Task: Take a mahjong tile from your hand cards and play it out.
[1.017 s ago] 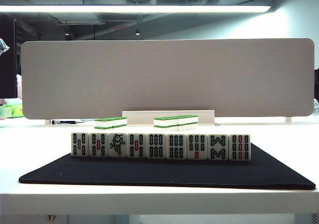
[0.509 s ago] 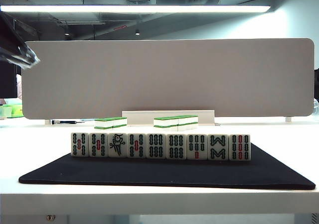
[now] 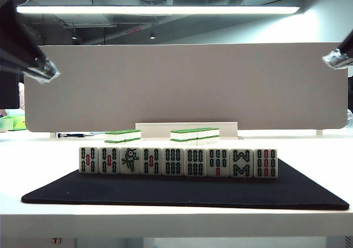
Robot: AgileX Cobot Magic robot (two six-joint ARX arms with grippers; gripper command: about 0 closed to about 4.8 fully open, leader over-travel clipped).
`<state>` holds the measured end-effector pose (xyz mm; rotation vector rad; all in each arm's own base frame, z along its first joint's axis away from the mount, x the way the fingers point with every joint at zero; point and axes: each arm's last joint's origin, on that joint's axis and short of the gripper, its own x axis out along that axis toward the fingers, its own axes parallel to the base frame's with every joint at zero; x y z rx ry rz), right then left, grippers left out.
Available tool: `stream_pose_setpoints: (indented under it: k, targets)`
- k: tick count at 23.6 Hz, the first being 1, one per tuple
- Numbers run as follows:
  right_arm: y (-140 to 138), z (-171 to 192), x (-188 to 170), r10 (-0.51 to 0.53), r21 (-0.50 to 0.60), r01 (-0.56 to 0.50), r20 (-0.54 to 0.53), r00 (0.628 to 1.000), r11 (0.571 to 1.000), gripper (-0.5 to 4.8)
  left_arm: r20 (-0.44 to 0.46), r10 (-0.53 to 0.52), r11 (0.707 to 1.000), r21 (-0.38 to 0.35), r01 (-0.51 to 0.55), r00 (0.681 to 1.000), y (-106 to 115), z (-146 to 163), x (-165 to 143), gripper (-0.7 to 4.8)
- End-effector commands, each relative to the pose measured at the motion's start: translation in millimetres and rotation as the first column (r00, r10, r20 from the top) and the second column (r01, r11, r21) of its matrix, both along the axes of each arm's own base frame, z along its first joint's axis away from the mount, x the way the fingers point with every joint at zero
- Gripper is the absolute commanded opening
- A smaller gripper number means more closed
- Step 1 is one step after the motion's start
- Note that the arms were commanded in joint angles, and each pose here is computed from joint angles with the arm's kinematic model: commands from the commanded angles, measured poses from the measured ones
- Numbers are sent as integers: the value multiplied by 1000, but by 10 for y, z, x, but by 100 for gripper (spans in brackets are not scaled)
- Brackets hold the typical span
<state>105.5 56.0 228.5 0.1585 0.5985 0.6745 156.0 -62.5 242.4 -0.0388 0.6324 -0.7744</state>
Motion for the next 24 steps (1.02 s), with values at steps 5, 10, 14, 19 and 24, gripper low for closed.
stream_pose_setpoints:
  k: [5,10,14,19,24]
  targets:
    - [104,15,-60,81,33,-80,-23,996,996,-1,-88,-143,988,-70,137,986,-55,0,-85,30]
    - [99,-11,-75,83,20,-82,-50,995,996,-1,-133,-191,981,-67,183,973,-107,-32,-142,30]
    - [99,-9,-76,83,20,-83,-48,995,996,-1,-125,-198,979,-71,190,972,-119,-25,-142,30]
    - [99,-10,-76,83,20,-83,-48,995,996,-1,-84,-223,969,-122,213,971,-140,25,-116,30]
    - [94,-19,-79,77,12,-76,-58,995,997,-1,-90,-124,992,-44,121,988,-116,-3,-102,30]
